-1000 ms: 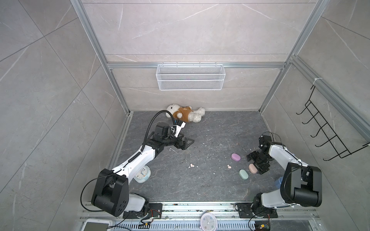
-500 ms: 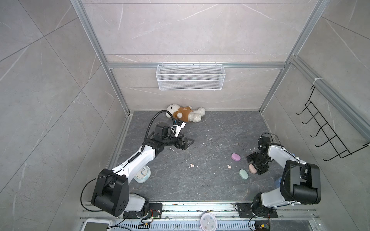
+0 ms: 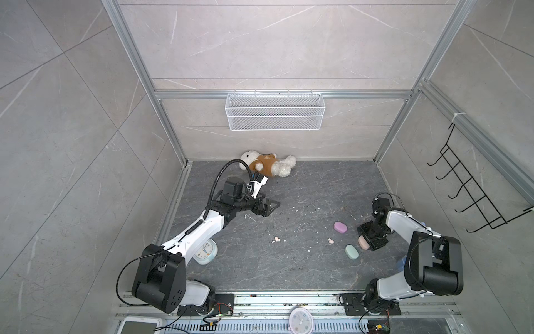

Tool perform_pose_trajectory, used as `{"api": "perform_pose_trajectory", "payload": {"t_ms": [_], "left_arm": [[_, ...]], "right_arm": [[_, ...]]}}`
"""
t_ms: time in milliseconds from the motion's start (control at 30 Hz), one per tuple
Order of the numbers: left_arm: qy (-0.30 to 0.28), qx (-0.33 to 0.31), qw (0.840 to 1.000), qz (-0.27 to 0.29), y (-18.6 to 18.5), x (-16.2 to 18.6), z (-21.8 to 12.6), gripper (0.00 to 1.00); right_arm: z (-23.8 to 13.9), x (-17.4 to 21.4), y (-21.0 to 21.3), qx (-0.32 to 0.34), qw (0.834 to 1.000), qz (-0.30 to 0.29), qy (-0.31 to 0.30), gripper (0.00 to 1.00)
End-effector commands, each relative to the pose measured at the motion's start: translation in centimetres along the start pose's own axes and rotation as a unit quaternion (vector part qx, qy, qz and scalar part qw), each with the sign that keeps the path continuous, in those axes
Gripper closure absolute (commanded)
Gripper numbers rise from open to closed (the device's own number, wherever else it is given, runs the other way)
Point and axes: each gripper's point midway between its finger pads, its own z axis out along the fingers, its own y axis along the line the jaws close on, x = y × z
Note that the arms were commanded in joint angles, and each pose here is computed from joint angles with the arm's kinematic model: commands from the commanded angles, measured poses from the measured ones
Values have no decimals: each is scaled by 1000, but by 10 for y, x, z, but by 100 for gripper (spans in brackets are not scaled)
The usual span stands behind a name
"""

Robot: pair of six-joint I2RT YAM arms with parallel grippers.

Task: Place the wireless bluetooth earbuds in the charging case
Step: 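Close the right gripper on the peach case and lift it, then carry the peach case with the right gripper toward the left gripper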

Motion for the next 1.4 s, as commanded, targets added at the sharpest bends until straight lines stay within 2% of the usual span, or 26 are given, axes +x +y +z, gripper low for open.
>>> {"api": "perform_pose_trajectory", "payload": {"t_ms": [0,267,467,633,800,1000,1100,1300,1367], "left_arm": [[-18,11,1000,17,-6,-11,-6,0],[-22,22,999,18,-11,-14,-6,0],[-24,49,998,24,-22,-17,-7,0],[-9,73,996,41,-37,-14,-6,0],[12,105,992,63,-57,-7,-9,0],[36,126,987,93,-78,9,-14,0],[45,146,981,117,-93,17,-16,0],[59,212,961,168,-130,30,-20,0],[65,223,955,187,-136,35,-21,0]], "right_arm": [[0,2,-3,3,1000,5,-3,38],[-20,8,5,-31,999,-11,3,41],[-42,24,20,-78,996,-49,19,41],[-65,45,41,-126,986,-102,34,41],[-96,71,65,-181,969,-167,37,40],[-134,115,96,-279,924,-254,65,40],[-153,143,109,-320,892,-307,84,40],[-195,206,128,-392,812,-415,123,40],[-206,223,129,-402,790,-443,133,40]]}}
